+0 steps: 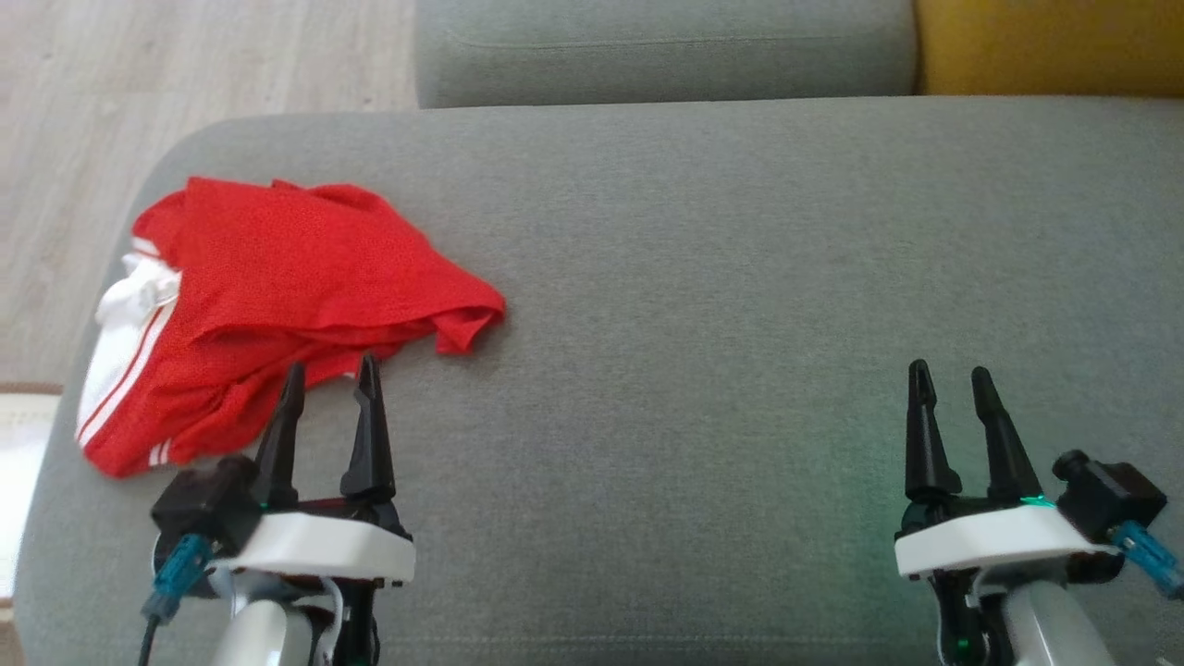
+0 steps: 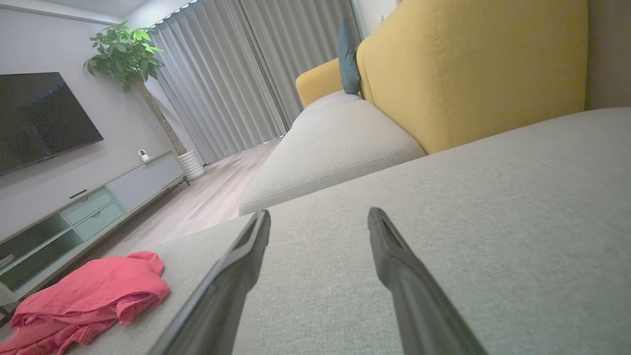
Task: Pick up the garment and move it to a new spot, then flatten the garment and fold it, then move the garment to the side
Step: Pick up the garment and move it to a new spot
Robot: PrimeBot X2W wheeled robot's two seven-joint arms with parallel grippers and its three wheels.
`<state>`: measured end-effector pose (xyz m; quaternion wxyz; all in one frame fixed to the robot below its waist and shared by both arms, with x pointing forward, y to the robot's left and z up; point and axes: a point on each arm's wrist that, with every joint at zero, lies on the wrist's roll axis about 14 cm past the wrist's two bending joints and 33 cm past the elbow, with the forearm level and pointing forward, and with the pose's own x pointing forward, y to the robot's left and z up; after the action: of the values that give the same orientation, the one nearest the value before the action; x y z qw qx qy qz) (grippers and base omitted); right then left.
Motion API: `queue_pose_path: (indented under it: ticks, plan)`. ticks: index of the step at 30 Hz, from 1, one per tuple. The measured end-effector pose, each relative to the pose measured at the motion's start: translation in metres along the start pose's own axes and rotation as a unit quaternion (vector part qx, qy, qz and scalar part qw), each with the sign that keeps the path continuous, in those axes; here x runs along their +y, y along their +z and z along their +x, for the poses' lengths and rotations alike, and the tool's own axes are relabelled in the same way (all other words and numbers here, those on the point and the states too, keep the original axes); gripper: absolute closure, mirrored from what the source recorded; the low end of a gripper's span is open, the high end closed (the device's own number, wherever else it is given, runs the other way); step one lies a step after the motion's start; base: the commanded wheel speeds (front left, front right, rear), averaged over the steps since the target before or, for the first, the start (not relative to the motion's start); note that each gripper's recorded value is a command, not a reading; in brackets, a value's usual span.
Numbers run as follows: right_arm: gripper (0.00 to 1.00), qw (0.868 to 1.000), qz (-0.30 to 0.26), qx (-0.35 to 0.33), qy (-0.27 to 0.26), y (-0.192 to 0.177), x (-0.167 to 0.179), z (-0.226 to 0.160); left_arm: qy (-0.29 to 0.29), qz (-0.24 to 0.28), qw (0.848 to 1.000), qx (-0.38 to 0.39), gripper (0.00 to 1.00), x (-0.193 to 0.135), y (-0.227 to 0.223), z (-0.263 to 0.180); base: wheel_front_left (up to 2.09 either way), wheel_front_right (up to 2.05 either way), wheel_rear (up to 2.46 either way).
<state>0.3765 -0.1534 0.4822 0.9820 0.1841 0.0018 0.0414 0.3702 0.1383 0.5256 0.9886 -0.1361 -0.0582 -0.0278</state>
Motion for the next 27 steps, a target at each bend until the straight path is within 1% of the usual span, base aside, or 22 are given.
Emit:
queue_pose_path:
  ticks: [5, 11, 17, 18, 22, 27]
  plan:
    - [0.0, 0.999, 0.001, 0.011, 0.03, -0.008, 0.019, 0.009, 0.032, 0.005, 0.999, -0.011, 0.0, 0.019, 0.009, -0.008, 0.0, 0.0, 0.0]
    - [0.0, 0.996, 0.002, 0.034, 0.084, -0.024, 0.055, 0.022, 0.089, 0.015, 0.995, -0.03, 0.0, 0.055, 0.023, -0.025, 0.0, 0.0, 0.0]
    - [0.0, 0.988, 0.005, 0.058, 0.143, -0.041, 0.096, 0.029, 0.141, 0.026, 0.988, -0.049, 0.0, 0.085, 0.039, -0.049, 0.0, 0.0, 0.0]
    - [0.0, 0.988, 0.005, 0.058, 0.143, -0.041, 0.096, 0.029, 0.141, 0.026, 0.988, -0.049, 0.0, 0.085, 0.039, -0.049, 0.0, 0.0, 0.0]
    - [0.0, 0.982, 0.007, 0.072, 0.177, -0.051, 0.12, 0.031, 0.177, 0.031, 0.982, -0.054, 0.0, 0.104, 0.043, -0.069, 0.0, 0.0, 0.0]
    - [0.0, 0.973, 0.012, 0.09, 0.212, -0.062, 0.145, 0.03, 0.205, 0.037, 0.977, -0.052, 0.0, 0.116, 0.043, -0.088, 0.0, 0.0, 0.0]
